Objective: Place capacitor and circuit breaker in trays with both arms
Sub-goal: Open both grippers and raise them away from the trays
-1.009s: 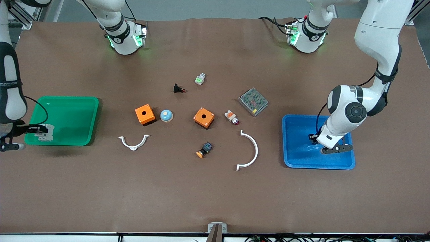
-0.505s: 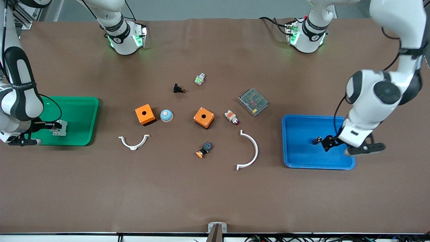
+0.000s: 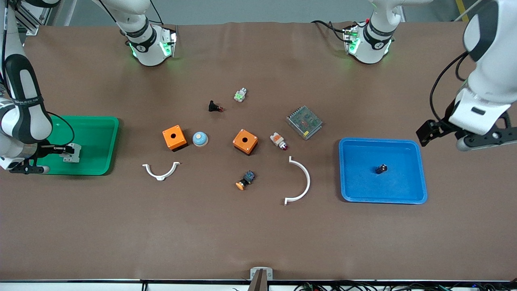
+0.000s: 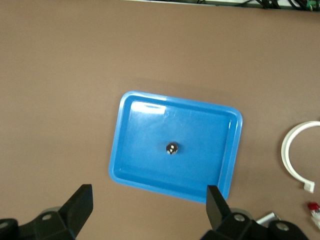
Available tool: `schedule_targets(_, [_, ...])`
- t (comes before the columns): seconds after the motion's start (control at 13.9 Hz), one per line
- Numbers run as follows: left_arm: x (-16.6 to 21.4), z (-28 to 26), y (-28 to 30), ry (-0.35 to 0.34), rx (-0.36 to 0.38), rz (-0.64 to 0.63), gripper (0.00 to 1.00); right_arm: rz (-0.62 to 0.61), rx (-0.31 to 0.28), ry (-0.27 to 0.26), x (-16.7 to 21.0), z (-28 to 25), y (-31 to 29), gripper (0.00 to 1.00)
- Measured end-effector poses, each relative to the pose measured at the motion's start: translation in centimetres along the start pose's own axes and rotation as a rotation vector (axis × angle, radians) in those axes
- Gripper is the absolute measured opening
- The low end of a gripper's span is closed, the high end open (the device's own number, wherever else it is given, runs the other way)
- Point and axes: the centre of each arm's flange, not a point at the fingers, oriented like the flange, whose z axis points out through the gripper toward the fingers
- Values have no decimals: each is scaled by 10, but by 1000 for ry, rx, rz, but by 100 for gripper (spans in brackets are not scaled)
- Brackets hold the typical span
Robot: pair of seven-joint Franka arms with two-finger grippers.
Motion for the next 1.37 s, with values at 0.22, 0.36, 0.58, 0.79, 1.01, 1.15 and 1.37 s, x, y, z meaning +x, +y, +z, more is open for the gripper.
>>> schedule_targets(0.22, [-8, -23, -17, -51, -21, 71, 100, 18, 4, 4, -9, -4, 8, 40])
schedule_targets(0.36, [-16, -30, -39, -97, -53, 99, 100, 22, 5, 4, -12, -5, 10, 47])
schedule_targets(0.58, [-27, -43, -51, -126, -73, 117, 100, 22, 5, 10, -14, -17, 8, 61])
schedule_targets(0.79, [-37, -52, -41, -138, -71, 139, 100, 34, 1, 35, -26, -77, -2, 90])
schedule_targets(1.01, [-44, -64, -38, -127, -71, 146, 100, 76, -17, 76, -56, -189, -58, 100])
schedule_targets(1.15, [-48, -71, -40, -116, -71, 143, 100, 75, -26, 82, -85, -249, -108, 100])
schedule_targets(1.37, [-49, -71, -37, -117, -72, 147, 100, 69, -34, 105, -113, -308, -170, 100])
